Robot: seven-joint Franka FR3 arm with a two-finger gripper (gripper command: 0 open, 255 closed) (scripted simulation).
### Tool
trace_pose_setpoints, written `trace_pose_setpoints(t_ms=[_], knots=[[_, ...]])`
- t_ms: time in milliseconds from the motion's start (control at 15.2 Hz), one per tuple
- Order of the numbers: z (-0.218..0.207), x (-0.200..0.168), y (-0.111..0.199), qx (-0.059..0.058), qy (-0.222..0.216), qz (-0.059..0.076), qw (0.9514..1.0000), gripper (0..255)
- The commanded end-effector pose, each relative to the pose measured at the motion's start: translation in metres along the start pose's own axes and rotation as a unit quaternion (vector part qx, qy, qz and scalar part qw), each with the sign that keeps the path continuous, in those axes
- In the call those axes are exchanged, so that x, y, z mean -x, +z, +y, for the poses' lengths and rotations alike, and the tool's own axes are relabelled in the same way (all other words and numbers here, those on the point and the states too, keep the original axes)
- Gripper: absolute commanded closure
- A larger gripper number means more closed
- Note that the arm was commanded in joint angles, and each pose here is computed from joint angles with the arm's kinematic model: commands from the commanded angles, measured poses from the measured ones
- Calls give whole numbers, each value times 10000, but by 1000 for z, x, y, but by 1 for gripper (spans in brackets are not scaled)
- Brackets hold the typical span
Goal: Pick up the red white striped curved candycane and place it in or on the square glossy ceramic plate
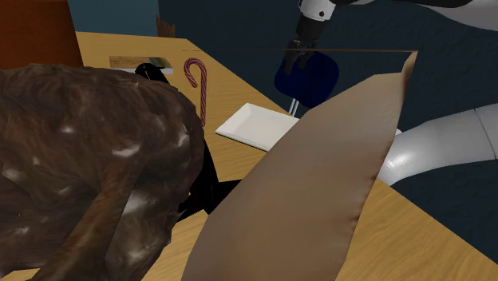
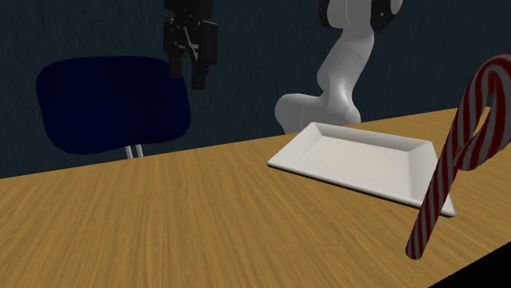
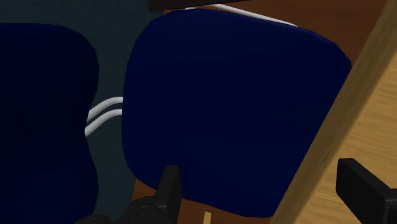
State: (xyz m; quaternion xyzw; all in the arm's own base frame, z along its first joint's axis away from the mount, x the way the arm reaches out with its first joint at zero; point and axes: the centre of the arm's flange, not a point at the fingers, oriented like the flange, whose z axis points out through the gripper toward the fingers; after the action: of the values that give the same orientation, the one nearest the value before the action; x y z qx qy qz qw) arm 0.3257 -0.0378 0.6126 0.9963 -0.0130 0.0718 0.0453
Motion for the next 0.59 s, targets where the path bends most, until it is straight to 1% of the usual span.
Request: trace_pose_setpoints(t_ms=[0,528], knots=[[0,0,0,0,0,0,10000,0],[-95,-24,-24,-164,-486,-59,9987,0]])
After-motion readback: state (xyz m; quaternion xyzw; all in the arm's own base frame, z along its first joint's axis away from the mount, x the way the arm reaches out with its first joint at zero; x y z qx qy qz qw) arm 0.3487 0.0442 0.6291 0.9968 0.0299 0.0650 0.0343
